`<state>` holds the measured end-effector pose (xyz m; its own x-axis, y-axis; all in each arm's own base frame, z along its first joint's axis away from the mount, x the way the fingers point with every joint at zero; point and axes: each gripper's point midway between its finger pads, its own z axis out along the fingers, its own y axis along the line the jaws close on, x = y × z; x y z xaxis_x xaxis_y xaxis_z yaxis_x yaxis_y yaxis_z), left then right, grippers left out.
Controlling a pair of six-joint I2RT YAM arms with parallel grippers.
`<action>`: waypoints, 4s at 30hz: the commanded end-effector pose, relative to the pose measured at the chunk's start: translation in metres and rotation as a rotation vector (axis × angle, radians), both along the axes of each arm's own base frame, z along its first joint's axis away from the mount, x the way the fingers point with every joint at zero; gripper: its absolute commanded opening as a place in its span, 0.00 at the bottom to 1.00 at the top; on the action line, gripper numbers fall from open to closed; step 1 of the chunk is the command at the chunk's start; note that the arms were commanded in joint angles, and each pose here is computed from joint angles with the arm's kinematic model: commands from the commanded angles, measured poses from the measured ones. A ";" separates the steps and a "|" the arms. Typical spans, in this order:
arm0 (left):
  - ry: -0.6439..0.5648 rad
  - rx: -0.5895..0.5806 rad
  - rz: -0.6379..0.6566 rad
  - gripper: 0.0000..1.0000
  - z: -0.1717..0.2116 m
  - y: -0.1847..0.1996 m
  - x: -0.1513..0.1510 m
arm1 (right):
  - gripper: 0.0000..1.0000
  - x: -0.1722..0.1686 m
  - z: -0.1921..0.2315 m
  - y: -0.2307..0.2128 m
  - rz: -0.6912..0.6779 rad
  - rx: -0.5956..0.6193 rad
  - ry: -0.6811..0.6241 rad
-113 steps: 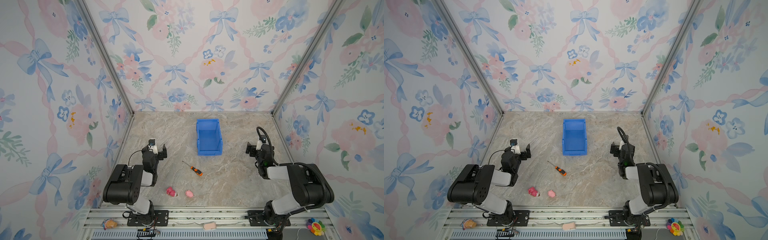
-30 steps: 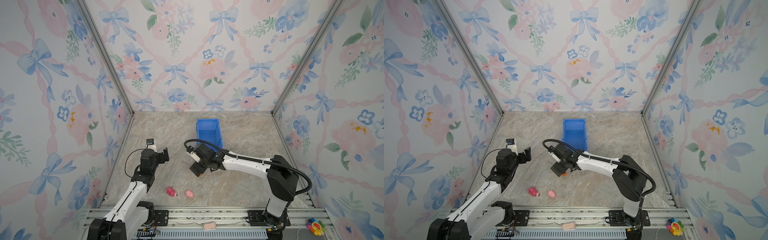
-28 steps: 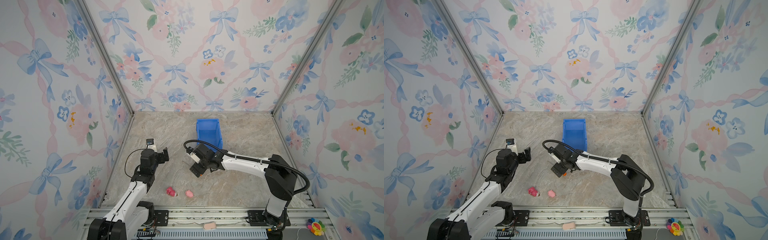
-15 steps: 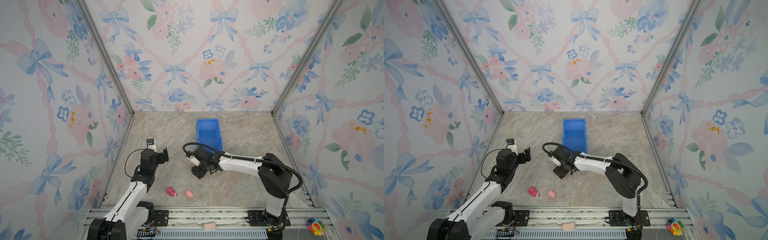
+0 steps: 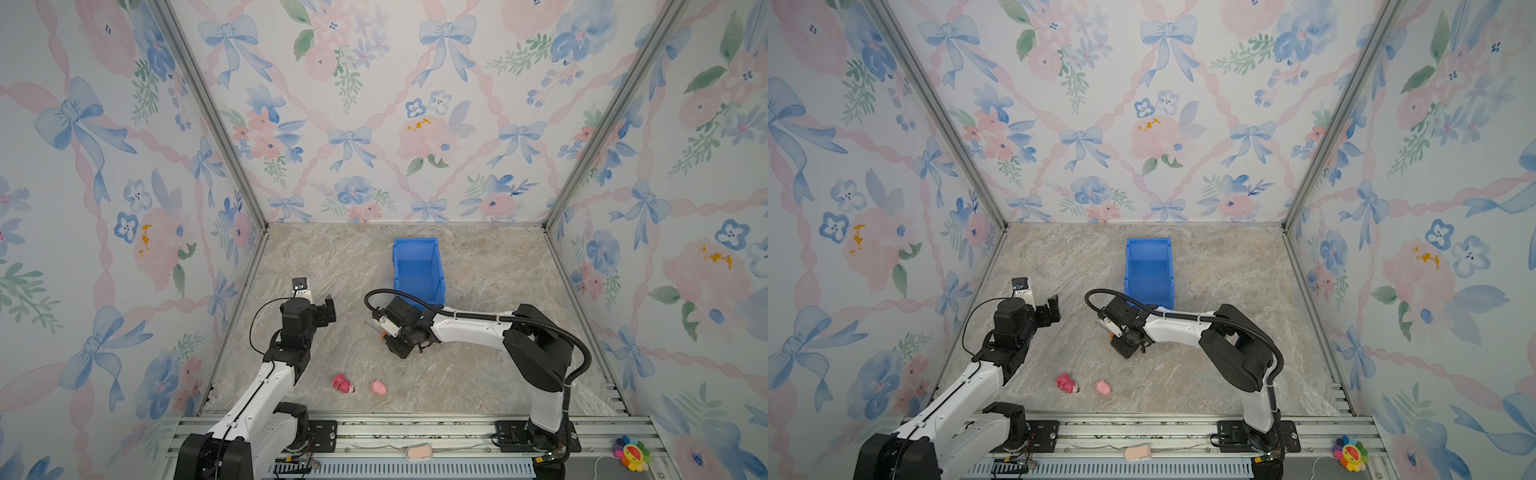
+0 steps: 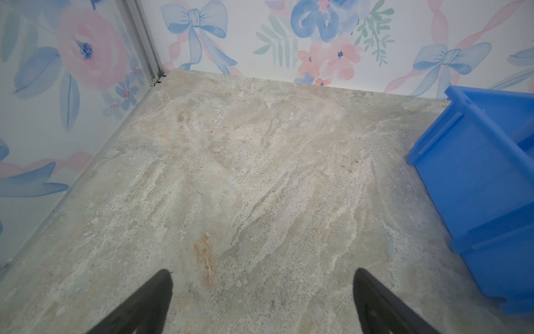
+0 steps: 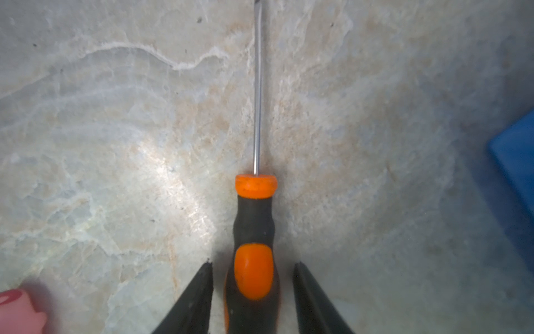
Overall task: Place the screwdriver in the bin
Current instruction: 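Lower the right gripper and close it on the screwdriver handle, then lift the screwdriver with the right gripper and carry it over the blue bin, then lower the screwdriver into the blue bin and open the right gripper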
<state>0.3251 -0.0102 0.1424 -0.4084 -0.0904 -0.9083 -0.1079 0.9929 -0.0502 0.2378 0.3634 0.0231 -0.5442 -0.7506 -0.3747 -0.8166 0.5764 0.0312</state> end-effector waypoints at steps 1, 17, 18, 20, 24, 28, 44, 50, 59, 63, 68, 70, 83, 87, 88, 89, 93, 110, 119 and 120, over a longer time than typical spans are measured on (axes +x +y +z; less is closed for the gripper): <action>-0.026 0.028 0.014 0.98 0.008 0.004 0.003 | 0.43 -0.014 -0.018 -0.008 0.004 -0.050 0.045; -0.058 0.025 -0.004 0.98 0.018 0.001 0.000 | 0.04 -0.017 0.021 -0.016 -0.026 -0.026 -0.039; -0.060 0.021 -0.007 0.98 0.019 0.000 0.000 | 0.03 -0.018 0.029 -0.015 -0.036 -0.007 -0.049; -0.065 0.004 -0.001 0.98 0.019 0.000 0.000 | 0.03 -0.018 0.042 -0.015 -0.054 0.020 -0.062; -0.085 -0.026 -0.010 0.98 0.025 -0.003 -0.001 | 0.02 -0.020 0.066 -0.017 -0.099 0.077 -0.077; -0.096 -0.024 -0.007 0.98 0.027 -0.003 -0.003 | 0.02 -0.016 0.089 -0.021 -0.163 0.131 -0.105; -0.093 -0.002 -0.025 0.98 0.025 -0.007 -0.003 | 0.01 0.075 0.152 -0.077 -0.652 0.293 -0.218; -0.097 0.000 -0.026 0.98 0.026 -0.007 -0.004 | 0.01 0.116 0.154 -0.092 -0.784 0.317 -0.231; -0.111 0.009 -0.023 0.98 0.029 -0.006 -0.007 | 0.03 0.157 0.134 -0.073 -0.847 0.333 -0.195; -0.117 0.011 -0.017 0.98 0.031 -0.005 -0.009 | 0.03 0.172 0.118 -0.067 -0.884 0.338 -0.166; -0.116 0.012 -0.019 0.98 0.030 -0.006 -0.010 | 0.04 0.185 0.101 -0.062 -0.887 0.318 -0.150; -0.114 0.011 -0.022 0.98 0.029 -0.007 -0.010 | 0.05 0.188 0.092 -0.059 -0.885 0.302 -0.137; -0.115 0.016 -0.018 0.98 0.029 -0.007 -0.012 | 0.06 0.200 0.045 -0.056 -0.900 0.210 -0.090; -0.113 0.018 -0.019 0.98 0.029 -0.008 -0.012 | 0.07 0.200 0.039 -0.053 -0.897 0.200 -0.080; -0.112 0.019 -0.022 0.98 0.029 -0.008 -0.012 | 0.07 0.200 0.037 -0.053 -0.897 0.198 -0.078; -0.112 0.019 -0.021 0.98 0.029 -0.008 -0.012 | 0.07 0.199 0.035 -0.053 -0.899 0.192 -0.075; -0.105 0.023 -0.024 0.98 0.028 -0.008 -0.012 | 0.09 0.199 0.026 -0.056 -0.914 0.184 -0.062; -0.103 0.029 -0.017 0.98 0.027 -0.008 -0.013 | 0.11 0.195 0.007 -0.060 -0.893 0.132 -0.034; -0.102 0.029 -0.019 0.98 0.027 -0.008 -0.013 | 0.12 0.193 0.002 -0.061 -0.899 0.127 -0.027; -0.101 0.028 -0.019 0.98 0.026 -0.008 -0.013 | 0.13 0.192 0.001 -0.061 -0.899 0.126 -0.026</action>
<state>0.3143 -0.0189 0.1712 -0.3103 -0.0787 -0.9474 -0.0851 0.9949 -0.0548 0.4293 0.3060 0.0339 -0.8854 0.0040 -0.4649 -0.0677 0.9882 0.1375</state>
